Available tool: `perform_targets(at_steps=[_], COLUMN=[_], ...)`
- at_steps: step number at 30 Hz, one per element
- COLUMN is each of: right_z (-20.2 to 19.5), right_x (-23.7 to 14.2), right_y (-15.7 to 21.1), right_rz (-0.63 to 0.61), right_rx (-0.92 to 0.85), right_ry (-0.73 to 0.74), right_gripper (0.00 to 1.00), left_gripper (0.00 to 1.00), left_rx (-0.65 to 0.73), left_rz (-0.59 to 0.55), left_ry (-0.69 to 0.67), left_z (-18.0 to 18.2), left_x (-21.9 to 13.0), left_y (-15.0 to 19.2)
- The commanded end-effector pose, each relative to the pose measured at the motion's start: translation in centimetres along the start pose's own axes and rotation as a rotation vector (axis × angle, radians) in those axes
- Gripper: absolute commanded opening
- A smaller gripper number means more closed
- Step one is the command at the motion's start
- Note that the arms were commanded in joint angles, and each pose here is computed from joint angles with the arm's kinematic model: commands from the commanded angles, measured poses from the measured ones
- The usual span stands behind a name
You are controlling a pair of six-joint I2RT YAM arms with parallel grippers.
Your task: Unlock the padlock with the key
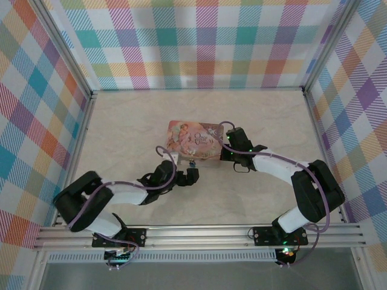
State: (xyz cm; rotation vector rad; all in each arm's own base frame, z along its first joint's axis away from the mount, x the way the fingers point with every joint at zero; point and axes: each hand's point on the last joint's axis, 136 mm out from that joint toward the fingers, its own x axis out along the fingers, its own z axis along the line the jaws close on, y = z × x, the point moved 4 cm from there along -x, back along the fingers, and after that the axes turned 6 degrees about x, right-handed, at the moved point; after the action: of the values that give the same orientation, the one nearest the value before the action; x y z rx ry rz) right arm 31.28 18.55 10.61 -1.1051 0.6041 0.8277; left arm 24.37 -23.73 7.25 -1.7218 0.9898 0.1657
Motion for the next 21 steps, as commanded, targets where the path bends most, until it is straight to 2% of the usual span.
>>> perform_targets(at_steps=[1, 8, 11, 16, 21], right_z=[0.8, 0.9, 0.8, 0.6, 0.6], right_x=[0.3, 0.1, 0.1, 0.4, 0.5], right_y=[0.4, 0.2, 0.3, 0.4, 0.6], right_rz=[0.016, 0.013, 0.014, 0.017, 0.021], right_rx=[-0.002, -0.017, -0.020, -0.019, -0.017], right_ry=[-0.021, -0.019, -0.015, -0.009, -0.007], right_gripper=[0.00, 0.00, 0.00, 0.00, 0.00], left_gripper=[1.00, 1.00, 0.99, 0.93, 0.79], left_rx=[0.047, 0.097, 0.141, 0.191, 0.194], left_rz=[-0.126, -0.140, -0.116, -0.083, -0.077], left_ry=[0.036, 0.071, 0.139, 0.243, 0.287], left_z=[-1.7, -2.8, -4.0, -5.8, -6.2], left_x=[1.2, 3.1, 3.6, 3.8, 3.7], left_y=[-2.0, -2.1, -2.0, -2.0, -2.5])
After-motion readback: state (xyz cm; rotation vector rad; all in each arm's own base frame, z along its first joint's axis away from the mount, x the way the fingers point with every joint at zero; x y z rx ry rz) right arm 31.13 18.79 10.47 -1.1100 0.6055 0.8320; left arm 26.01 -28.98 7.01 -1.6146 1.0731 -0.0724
